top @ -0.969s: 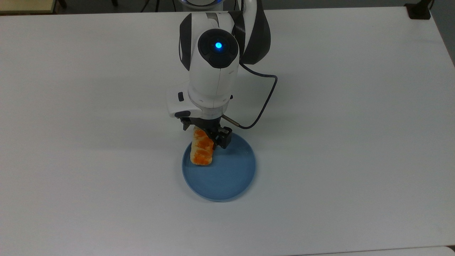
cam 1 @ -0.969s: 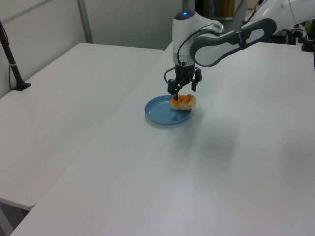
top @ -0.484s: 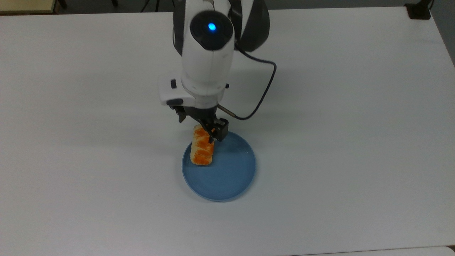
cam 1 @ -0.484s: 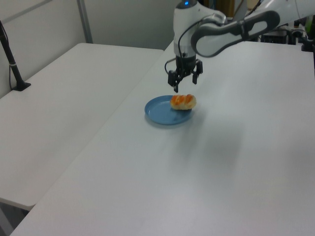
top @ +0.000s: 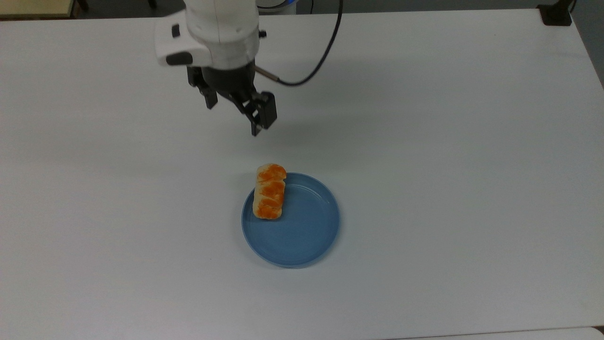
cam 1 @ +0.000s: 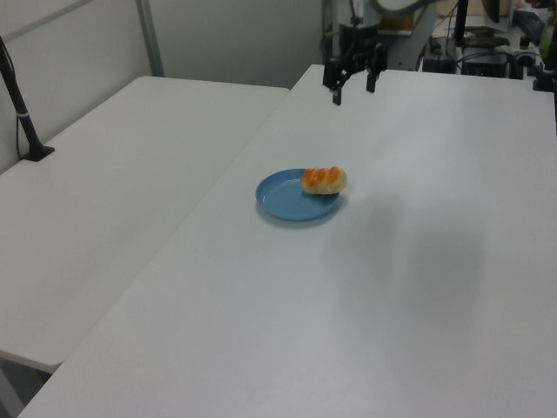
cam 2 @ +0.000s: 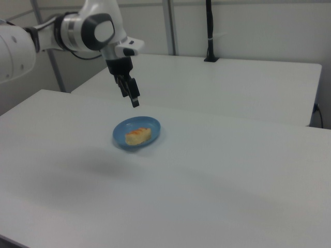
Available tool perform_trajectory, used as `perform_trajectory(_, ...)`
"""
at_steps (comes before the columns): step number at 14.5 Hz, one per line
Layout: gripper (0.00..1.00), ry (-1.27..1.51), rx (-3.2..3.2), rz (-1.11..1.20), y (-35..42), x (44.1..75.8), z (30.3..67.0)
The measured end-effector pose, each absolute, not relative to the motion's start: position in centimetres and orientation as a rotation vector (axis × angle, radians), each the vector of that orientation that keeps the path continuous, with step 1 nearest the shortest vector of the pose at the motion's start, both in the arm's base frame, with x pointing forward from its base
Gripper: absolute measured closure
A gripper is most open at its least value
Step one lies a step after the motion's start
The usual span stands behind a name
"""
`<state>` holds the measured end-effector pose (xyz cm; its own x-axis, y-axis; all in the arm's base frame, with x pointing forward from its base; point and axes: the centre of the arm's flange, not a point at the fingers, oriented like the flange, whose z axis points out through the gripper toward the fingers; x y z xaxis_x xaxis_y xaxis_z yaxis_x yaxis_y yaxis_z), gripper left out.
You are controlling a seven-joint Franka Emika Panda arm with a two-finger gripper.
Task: Put the bread onto the plate
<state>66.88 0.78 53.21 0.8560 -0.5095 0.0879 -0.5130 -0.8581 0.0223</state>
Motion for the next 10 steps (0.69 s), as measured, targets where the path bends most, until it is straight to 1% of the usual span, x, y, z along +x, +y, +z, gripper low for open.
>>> perform_trajectory(3,0.00,-0.601,3.028,0.073,0.0,64.6,55.5)
perform_trajectory(5,0.00,-0.456,3.054,0.083,-1.9,62.2,57.8)
perform_trajectory(8,0.00,-0.391,3.065,0.137,-5.3,57.9,62.3)
perform_trajectory(10,0.00,-0.331,3.057,0.164,-6.4,55.7,64.2)
